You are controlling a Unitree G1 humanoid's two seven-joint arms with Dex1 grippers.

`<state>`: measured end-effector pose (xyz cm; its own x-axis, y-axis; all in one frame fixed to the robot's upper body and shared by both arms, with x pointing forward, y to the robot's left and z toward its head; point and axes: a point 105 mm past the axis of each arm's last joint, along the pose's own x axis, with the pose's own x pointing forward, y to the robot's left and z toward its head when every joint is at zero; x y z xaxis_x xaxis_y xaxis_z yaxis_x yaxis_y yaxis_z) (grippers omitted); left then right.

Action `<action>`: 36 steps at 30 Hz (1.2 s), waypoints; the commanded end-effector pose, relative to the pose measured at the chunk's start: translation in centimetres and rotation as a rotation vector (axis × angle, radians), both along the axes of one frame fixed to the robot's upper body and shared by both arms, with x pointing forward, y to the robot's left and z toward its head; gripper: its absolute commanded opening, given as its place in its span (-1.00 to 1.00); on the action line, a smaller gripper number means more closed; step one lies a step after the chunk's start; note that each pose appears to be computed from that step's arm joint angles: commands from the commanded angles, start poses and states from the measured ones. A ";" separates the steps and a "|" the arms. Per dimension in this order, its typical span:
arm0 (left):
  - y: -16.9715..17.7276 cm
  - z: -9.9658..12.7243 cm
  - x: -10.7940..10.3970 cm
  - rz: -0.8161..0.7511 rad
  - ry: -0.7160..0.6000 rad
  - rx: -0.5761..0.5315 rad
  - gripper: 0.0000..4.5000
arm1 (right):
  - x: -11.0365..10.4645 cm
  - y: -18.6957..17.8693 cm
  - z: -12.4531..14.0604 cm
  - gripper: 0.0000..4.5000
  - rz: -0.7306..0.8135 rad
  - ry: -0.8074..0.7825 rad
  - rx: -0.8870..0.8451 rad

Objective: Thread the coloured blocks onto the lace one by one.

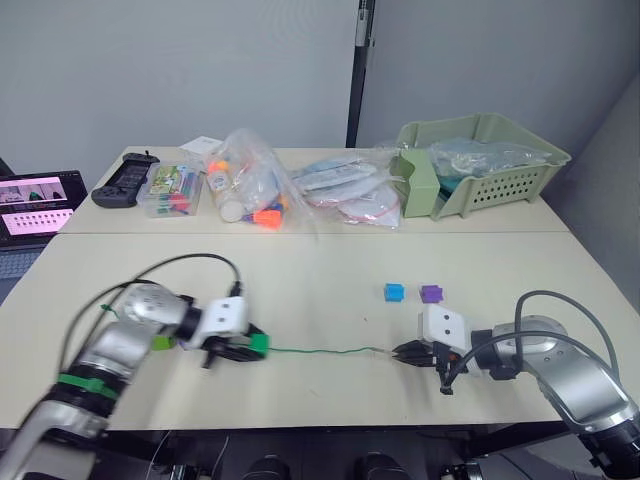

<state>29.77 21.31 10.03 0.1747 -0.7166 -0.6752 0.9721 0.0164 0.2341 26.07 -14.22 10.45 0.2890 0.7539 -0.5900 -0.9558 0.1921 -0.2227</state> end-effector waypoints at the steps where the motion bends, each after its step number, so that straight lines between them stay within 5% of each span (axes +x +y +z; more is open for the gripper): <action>1: 4.0 -0.5 -0.3 0.054 0.033 0.114 -0.47 | -0.2 0.2 0.8 -1.00 0.030 -0.022 -0.008; 10: 5.5 0.1 -0.4 0.057 0.010 0.105 -0.47 | 0.0 0.1 0.7 -1.00 0.035 -0.028 -0.023; 12: 4.8 0.7 -0.3 0.052 0.022 0.053 -0.01 | 0.0 0.1 0.7 -1.00 0.036 -0.028 -0.023; 16: 4.0 1.8 -0.2 0.022 0.009 0.036 0.54 | -0.1 0.1 0.7 -1.00 0.037 -0.025 -0.023; 26: -3.0 7.1 -0.6 -0.146 -0.010 -0.135 0.54 | 0.0 0.7 1.0 -1.00 0.049 -0.030 -0.020; 31: -10.2 5.7 -1.3 -0.169 -0.003 -0.279 0.54 | 0.2 1.4 1.2 -1.00 0.057 -0.038 -0.011; 36: -15.4 3.1 -1.4 -0.184 -0.058 -0.293 0.54 | 0.5 2.1 1.2 -1.00 0.067 -0.050 -0.016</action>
<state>28.50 6.67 12.80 0.0327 -0.9044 -0.4255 0.9646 -0.0828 0.2503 26.52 -12.64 10.89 0.2598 0.7558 -0.6011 -0.9610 0.1412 -0.2377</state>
